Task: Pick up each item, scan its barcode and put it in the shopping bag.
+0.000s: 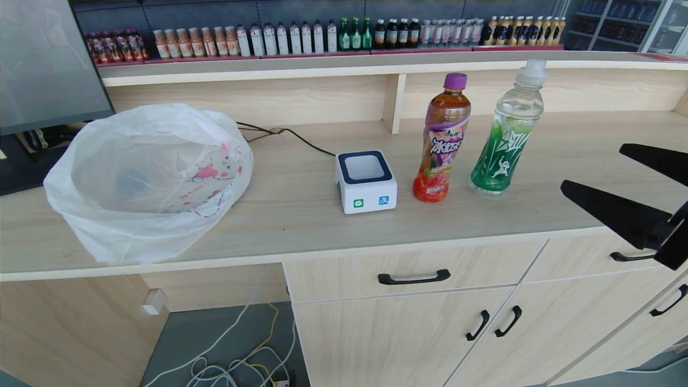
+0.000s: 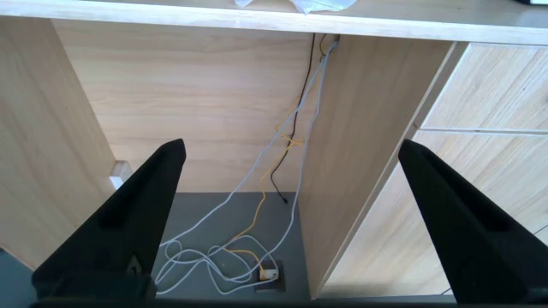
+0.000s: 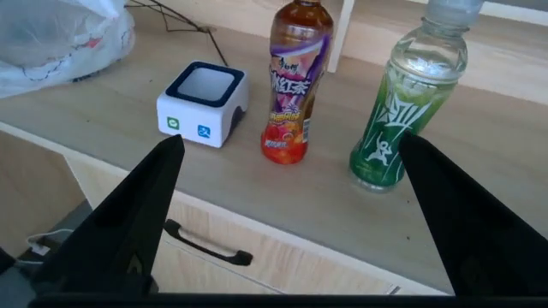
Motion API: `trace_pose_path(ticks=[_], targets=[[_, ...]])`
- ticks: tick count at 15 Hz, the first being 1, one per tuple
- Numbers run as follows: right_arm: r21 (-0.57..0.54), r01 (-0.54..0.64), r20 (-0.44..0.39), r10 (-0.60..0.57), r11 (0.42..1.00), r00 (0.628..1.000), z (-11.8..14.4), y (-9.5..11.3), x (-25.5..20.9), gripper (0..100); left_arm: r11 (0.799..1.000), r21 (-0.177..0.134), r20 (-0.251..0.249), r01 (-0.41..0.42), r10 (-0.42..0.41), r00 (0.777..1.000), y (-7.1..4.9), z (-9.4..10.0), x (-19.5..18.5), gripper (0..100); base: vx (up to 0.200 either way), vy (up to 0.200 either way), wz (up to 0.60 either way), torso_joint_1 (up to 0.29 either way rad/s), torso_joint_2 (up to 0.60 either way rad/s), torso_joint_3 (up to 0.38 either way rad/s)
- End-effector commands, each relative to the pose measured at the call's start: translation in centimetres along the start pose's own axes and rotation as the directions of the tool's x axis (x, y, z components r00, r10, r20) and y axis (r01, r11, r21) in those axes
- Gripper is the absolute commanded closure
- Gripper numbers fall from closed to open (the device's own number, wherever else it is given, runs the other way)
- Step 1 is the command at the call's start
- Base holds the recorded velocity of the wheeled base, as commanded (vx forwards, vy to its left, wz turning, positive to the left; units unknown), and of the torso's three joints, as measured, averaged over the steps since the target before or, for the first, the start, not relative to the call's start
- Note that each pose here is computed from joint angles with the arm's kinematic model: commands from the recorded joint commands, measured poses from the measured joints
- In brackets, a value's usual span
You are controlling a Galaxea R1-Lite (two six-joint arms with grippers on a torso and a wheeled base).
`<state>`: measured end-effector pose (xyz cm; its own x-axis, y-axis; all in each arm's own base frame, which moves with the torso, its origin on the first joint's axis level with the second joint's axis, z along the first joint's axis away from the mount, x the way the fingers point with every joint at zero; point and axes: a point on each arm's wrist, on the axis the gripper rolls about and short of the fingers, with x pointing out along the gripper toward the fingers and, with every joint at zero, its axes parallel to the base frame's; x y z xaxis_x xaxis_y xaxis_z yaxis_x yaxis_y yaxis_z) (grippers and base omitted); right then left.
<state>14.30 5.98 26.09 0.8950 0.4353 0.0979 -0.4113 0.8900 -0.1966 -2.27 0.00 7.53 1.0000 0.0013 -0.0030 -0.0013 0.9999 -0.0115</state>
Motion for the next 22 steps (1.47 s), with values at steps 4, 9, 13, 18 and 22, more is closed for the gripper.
trace_pose_path(ticks=[4, 9, 13, 18, 22], targets=[[0.073, 0.101, -0.019, -0.100, 0.992, 0.995, -3.5, 1.9, 8.2, 0, 1.000, -0.001, 0.000, 0.000, 0.000, 1.000, 0.0, 0.0, 0.0, 0, 0.000, 0.000, 0.00, 0.000, 0.00, 0.000], [0.078, 0.166, -0.006, -0.166, 0.983, 0.986, -4.8, 2.1, 10.9, 0, 1.000, -0.001, 0.000, 0.000, 0.000, 1.000, 0.0, 0.0, 0.0, 0, 0.000, 0.000, 0.00, 0.000, 0.00, 0.000], [0.083, 0.186, 0.024, -0.189, 0.979, 0.982, -5.2, 2.2, 14.0, 0, 1.000, -0.001, 0.000, 0.000, 0.000, 1.000, 0.0, 0.0, 0.0, 0, 0.000, 0.000, 0.00, 0.000, 0.00, 0.000], [0.094, 0.194, 0.078, -0.202, 0.976, 0.976, -6.3, 2.6, 16.1, 0, 1.000, -0.001, 0.000, 0.000, 0.000, 1.000, 0.0, 0.0, 0.0, 0, 0.000, 0.000, 0.00, 0.000, 0.00, 0.000], [0.109, 0.255, 0.083, -0.264, 0.961, 0.961, -6.3, 2.5, 17.6, 0, 1.000, -0.001, 0.000, 0.000, 0.000, 1.000, 0.0, 0.0, 0.0, 0, 0.000, 0.000, 0.00, 0.000, 0.00, 0.000]])
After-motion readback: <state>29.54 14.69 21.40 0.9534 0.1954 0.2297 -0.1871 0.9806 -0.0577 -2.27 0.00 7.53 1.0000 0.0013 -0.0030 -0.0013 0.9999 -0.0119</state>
